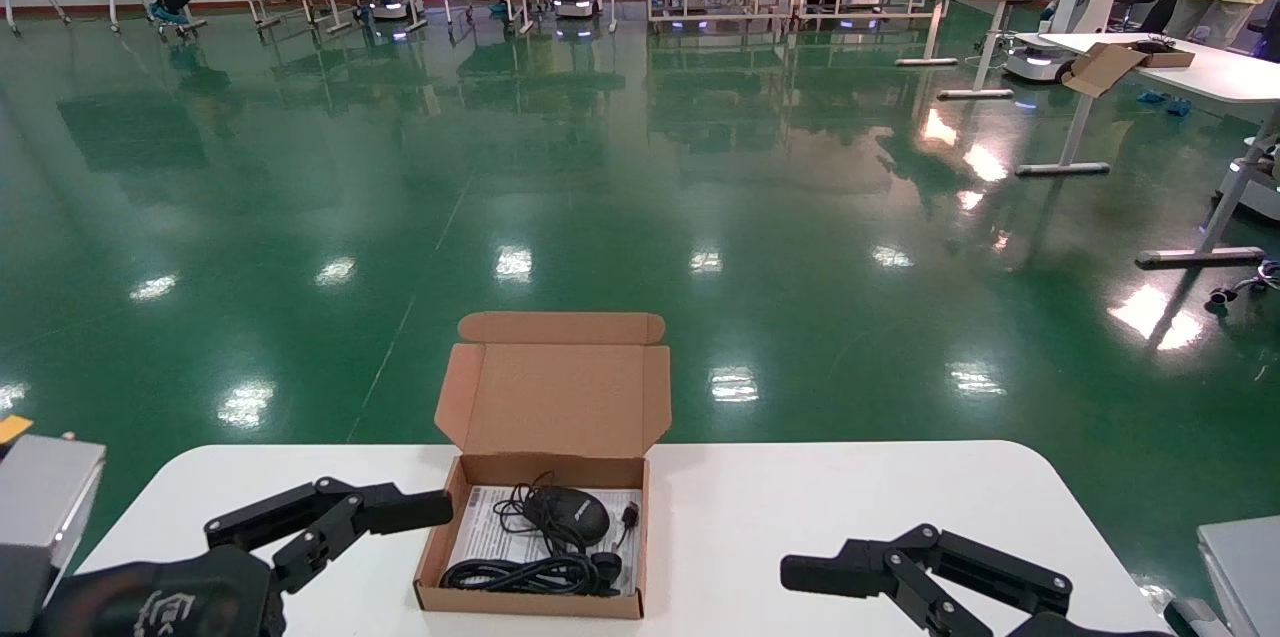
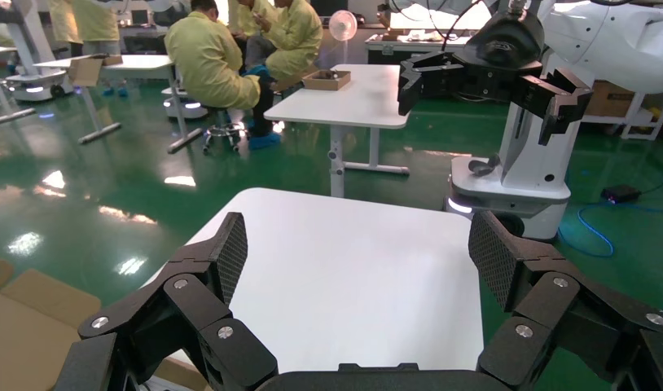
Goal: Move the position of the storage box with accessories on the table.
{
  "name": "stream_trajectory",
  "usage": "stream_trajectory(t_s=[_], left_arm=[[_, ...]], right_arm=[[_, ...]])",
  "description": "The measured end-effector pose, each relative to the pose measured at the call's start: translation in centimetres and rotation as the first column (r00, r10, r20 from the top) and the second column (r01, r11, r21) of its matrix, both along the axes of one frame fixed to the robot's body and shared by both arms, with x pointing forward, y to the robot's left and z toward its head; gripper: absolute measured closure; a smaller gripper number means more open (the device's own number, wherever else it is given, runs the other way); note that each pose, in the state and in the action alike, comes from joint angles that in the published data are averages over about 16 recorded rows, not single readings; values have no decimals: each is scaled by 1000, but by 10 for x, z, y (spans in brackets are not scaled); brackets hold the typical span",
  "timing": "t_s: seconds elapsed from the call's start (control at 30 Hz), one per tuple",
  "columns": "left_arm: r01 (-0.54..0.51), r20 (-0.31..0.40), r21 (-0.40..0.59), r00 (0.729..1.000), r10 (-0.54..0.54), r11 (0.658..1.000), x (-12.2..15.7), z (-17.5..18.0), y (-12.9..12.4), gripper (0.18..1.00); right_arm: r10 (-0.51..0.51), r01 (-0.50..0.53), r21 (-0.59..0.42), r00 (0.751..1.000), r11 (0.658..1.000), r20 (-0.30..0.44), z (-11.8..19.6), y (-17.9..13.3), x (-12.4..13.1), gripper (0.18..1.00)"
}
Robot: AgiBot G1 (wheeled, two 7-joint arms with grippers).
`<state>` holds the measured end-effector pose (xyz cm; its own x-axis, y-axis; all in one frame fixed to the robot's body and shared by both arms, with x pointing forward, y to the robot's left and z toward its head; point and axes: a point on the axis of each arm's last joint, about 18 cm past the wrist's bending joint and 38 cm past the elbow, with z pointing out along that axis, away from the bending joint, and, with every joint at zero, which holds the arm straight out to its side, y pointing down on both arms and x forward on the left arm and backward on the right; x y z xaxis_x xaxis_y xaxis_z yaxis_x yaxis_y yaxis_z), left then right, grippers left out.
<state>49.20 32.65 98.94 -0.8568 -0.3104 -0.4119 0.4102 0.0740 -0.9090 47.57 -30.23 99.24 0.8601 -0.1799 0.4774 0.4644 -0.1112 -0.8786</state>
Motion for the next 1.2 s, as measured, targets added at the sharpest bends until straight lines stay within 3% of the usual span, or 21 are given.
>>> stream_trajectory(t_s=[0.43, 0.77, 0.97, 1.2], left_arm=[[0, 0, 0, 1000, 0, 1000, 0, 0, 0, 184], [0, 0, 0, 1000, 0, 1000, 0, 0, 0, 184], [0, 0, 0, 1000, 0, 1000, 0, 0, 0, 184], [0, 0, 0, 1000, 0, 1000, 0, 0, 0, 184]], right_arm=[[0, 0, -3, 1000, 1000, 0, -1, 0, 0, 179], [30, -31, -76, 999, 997, -23, -7, 13, 6, 179], [17, -22, -106, 999, 994, -44, -4, 30, 34, 179], [-62, 57, -84, 997, 995, -51, 8, 59, 94, 179]])
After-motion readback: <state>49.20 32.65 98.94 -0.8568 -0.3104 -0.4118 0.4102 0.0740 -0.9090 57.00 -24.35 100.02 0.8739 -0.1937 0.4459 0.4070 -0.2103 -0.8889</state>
